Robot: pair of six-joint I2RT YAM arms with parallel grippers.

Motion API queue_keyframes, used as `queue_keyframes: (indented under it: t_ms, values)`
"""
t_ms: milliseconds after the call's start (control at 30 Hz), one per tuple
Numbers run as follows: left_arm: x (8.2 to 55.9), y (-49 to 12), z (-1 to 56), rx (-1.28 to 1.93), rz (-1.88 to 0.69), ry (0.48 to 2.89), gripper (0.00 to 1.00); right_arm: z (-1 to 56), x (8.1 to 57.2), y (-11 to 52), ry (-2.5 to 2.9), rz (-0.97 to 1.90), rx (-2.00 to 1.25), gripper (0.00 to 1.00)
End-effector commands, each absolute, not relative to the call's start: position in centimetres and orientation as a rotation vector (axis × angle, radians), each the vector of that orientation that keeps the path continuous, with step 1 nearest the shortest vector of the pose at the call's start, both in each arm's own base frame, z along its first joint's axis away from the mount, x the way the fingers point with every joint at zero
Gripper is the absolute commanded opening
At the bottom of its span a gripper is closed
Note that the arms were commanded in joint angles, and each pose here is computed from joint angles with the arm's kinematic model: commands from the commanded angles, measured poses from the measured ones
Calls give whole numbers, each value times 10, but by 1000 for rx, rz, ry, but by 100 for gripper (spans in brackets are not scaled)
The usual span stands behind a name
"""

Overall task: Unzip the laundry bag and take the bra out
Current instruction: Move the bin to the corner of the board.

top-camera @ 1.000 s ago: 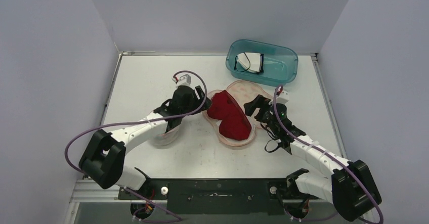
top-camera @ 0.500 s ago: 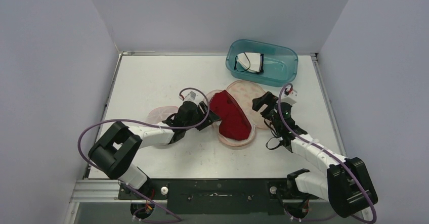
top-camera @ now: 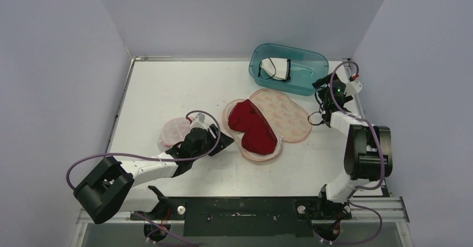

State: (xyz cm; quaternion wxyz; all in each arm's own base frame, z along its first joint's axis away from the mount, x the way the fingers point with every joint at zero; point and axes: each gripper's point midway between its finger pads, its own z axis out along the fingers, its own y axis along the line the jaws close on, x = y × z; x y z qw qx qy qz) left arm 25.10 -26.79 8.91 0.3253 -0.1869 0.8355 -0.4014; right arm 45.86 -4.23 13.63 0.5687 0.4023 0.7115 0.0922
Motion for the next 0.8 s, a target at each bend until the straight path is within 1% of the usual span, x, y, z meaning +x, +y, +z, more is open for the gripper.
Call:
queue_keyframes:
  t_ms: [0,200,300,400,600,667,767]
  values:
    - [244,-263,93,-491,-1075,2142,52,141,501,-58,1659,266,941,88]
    - [233,-252,88,-486,-1048,2143,52,127,538,-76,1690,259,948,89]
    - [234,-245,92,-493,-1024,2123,53,119,555,-73,1704,312,942,85]
    - [236,-240,95,-495,-1000,2109,53,111,563,-65,1715,377,951,74]
    - [239,-248,99,-479,-1011,2110,53,109,549,-41,1706,457,989,44]
    - [239,-252,100,-475,-1028,2113,53,110,537,-33,1705,461,995,40]
    - [235,-258,97,-473,-1050,2120,53,114,519,-17,1704,487,996,36]
